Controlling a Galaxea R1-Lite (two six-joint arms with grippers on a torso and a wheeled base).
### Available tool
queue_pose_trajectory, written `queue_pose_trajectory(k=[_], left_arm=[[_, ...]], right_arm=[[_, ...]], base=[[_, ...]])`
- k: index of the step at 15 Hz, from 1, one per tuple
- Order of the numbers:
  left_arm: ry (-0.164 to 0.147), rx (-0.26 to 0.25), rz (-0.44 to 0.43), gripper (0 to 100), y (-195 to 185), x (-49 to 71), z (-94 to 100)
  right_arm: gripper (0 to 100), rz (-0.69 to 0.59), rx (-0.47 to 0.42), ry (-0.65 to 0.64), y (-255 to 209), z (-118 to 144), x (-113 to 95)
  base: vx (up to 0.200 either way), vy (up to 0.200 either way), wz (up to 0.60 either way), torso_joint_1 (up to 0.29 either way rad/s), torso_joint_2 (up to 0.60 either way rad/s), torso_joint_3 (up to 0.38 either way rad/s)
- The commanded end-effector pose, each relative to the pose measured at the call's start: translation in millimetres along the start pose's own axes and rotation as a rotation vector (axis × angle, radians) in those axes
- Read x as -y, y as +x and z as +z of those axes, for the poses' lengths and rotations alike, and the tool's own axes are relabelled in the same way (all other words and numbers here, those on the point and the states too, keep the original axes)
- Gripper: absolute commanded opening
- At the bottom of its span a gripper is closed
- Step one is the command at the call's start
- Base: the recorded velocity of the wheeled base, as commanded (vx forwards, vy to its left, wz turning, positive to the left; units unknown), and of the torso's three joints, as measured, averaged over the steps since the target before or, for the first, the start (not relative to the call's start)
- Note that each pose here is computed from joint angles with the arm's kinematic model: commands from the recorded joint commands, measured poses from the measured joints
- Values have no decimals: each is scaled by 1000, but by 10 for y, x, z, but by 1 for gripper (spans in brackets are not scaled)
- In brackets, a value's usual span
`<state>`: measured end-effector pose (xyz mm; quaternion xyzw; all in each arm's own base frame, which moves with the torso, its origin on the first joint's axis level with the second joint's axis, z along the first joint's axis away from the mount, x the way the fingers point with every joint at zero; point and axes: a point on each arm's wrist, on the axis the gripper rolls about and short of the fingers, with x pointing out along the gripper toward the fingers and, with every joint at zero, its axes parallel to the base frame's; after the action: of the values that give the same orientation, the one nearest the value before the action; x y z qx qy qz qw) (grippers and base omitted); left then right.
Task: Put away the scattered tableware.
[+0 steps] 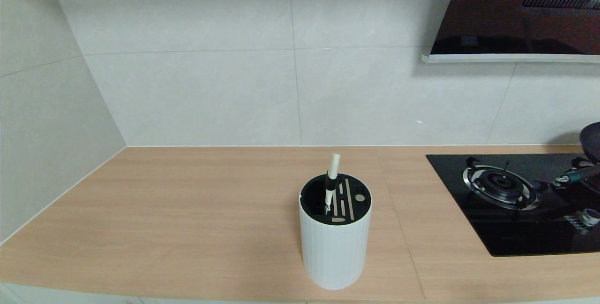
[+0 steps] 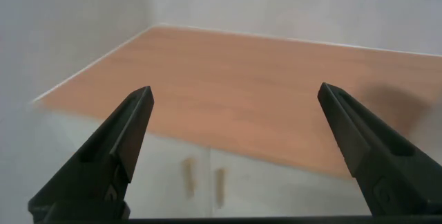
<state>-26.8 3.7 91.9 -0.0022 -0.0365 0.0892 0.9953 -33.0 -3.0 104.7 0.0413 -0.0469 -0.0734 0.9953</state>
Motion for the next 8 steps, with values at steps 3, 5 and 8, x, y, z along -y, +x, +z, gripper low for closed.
queue_pose_trajectory(k=[3,5,8], left_arm=[[23,-38,-96,100,25,27,-133],[38,-77,-154,100,21,39,-169],[27,-73,-153,100,23,39,-167]], right_arm=[[100,90,-80,-32,73,-283,-11],[100,137,-99,-91,71,-306,-19],[100,144,-98,-111,72,-305,-20]], base=[[0,0,0,0,0,0],[0,0,0,0,0,0],[0,0,0,0,0,0]])
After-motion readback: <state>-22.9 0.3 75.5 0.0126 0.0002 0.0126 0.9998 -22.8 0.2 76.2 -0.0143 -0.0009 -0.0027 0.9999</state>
